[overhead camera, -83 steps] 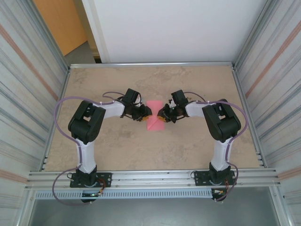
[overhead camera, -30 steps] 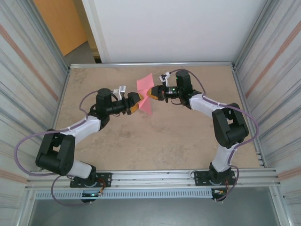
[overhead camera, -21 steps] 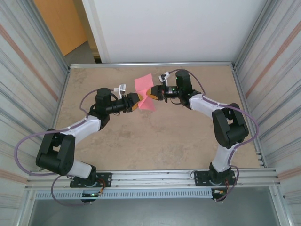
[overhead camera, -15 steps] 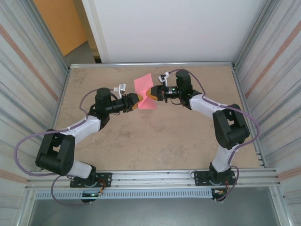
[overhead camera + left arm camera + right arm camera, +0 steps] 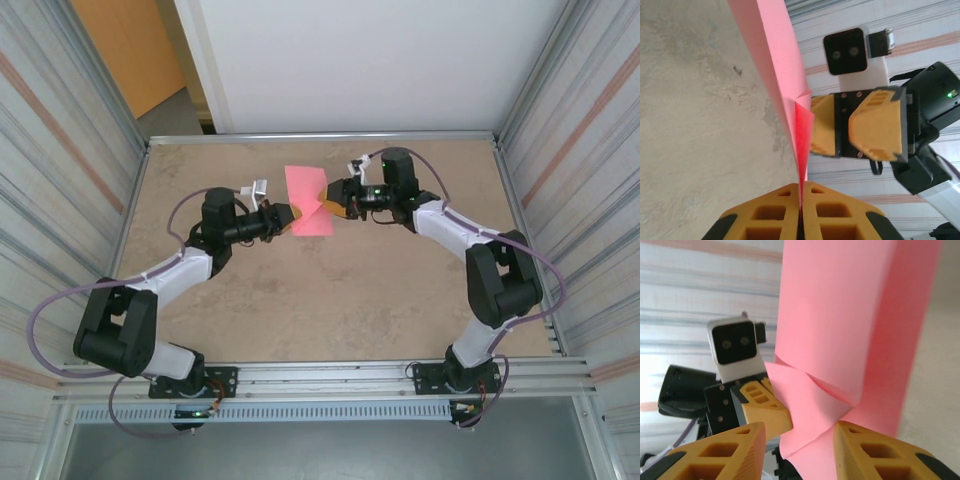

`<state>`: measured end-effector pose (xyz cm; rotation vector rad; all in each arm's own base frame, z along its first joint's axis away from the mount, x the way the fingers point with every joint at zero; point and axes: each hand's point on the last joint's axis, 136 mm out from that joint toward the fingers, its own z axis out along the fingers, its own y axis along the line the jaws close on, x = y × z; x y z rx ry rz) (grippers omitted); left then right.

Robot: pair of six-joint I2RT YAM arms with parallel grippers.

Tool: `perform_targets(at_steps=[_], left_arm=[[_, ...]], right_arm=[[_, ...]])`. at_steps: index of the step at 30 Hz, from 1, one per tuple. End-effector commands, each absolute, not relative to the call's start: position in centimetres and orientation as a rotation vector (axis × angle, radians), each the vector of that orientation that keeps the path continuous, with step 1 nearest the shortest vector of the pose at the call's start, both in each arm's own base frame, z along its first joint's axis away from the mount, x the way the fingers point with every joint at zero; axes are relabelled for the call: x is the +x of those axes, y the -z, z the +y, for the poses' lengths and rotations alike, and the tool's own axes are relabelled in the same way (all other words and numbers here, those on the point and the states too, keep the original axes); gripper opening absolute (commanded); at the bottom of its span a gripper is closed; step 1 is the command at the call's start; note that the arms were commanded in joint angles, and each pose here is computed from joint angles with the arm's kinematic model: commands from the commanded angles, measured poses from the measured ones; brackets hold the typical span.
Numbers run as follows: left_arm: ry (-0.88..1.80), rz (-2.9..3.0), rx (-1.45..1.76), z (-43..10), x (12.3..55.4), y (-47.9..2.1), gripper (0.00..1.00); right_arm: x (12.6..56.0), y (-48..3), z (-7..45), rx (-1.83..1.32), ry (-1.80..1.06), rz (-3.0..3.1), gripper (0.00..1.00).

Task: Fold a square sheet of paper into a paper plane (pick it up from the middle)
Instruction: Turn over the paper at the center of the table.

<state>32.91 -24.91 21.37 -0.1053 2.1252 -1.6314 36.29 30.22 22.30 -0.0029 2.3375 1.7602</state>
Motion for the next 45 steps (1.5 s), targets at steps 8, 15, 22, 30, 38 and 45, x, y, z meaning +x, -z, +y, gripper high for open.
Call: perform_targets(at_steps=[8,15,22,30,38,45], left_arm=[[1.006,2.444,0.103,-23.9,31.8,-18.5,0.08],[0.261,2.639,0.158,-19.5,32.7,-16.4,0.07],[-0.271,2.667,0.245,-16.9,34.0,-15.6,0.07],[-0.506,2.671,0.345,-20.7,34.8,-12.7,0.04],[-0.108,2.817,0.376,-28.8,33.6,-7.7,0.22],[0.3,2.81,0.316,-31.7,33.2,-9.2,0.42]], right_arm=[[39.0,-20.2,21.3,0.219,-1.257,2.394,0.44],[39.5,-19.8,17.8,0.32,-1.128,2.365,0.43],[39.5,-18.6,16.6,0.353,-1.036,2.389,0.42],[39.8,-18.3,15.7,0.382,-1.023,2.383,0.41],[39.5,-18.5,12.6,0.496,-0.976,2.334,0.4],[39.2,-18.4,12.6,0.492,-1.013,2.342,0.42]])
